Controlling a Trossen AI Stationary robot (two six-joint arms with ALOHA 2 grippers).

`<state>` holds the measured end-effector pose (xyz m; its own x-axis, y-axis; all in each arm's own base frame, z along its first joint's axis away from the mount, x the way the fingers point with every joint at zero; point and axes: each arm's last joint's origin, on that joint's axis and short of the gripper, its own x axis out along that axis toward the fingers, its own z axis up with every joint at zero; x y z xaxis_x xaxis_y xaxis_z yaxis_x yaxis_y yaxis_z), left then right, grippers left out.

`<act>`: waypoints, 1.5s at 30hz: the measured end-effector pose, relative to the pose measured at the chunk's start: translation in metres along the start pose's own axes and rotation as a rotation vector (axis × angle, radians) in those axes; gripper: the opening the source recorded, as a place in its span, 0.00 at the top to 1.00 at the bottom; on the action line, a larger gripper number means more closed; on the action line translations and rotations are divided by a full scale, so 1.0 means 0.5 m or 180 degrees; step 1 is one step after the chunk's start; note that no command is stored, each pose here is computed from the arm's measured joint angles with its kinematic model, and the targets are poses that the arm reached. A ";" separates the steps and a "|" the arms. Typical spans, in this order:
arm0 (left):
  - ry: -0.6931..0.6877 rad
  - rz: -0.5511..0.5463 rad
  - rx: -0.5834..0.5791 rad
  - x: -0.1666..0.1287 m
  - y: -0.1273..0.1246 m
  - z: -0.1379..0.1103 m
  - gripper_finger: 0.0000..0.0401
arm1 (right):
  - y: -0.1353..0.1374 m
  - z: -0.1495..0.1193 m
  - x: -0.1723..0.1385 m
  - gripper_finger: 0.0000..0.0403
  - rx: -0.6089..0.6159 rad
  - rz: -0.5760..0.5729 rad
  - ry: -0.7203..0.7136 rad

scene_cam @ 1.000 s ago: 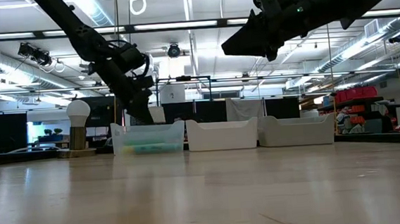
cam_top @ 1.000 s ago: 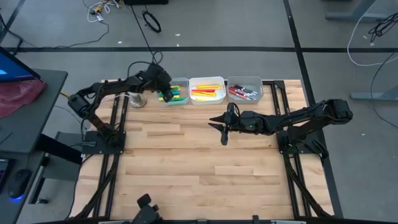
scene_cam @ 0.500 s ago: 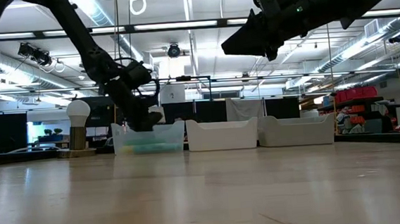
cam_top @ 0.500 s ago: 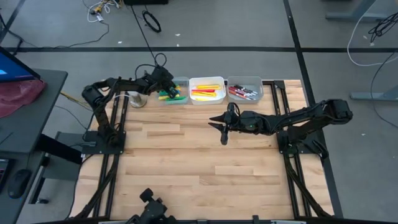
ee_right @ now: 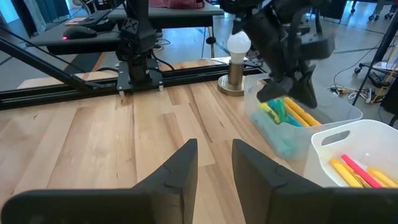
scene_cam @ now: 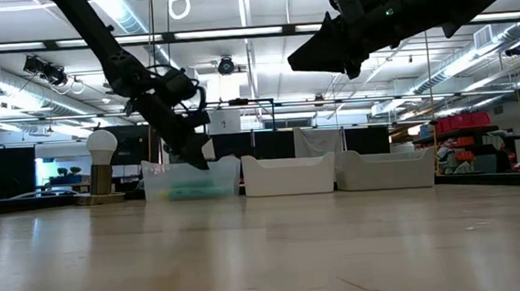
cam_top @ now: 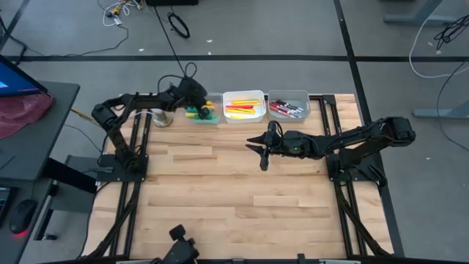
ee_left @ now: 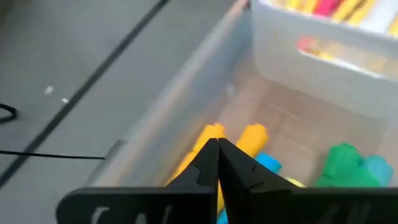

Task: Pick & Place Markers
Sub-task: Put the green highlighter pen into the transparent bin

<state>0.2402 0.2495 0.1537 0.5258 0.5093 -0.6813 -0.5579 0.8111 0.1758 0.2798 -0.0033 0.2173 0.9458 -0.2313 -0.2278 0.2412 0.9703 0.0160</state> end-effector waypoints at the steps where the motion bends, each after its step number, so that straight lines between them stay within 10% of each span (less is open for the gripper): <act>1: -0.0034 0.0025 0.0015 -0.008 0.001 0.006 0.98 | 0.000 0.000 0.000 0.75 -0.0001 0.0001 0.0000; 14: 0.0330 -0.0839 -0.0024 -0.049 -0.027 -0.009 0.98 | 0.000 0.000 0.000 0.75 -0.0011 0.0001 0.0001; 45: -0.0068 -0.0545 -0.0351 -0.041 -0.025 0.020 0.98 | 0.000 0.000 0.000 0.75 -0.0014 0.0001 0.0004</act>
<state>0.2429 0.2318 0.1723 0.6319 0.3735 -0.6791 -0.5254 0.8506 -0.0210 0.2798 -0.0033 0.2172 0.9456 -0.2310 -0.2290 0.2399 0.9707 0.0117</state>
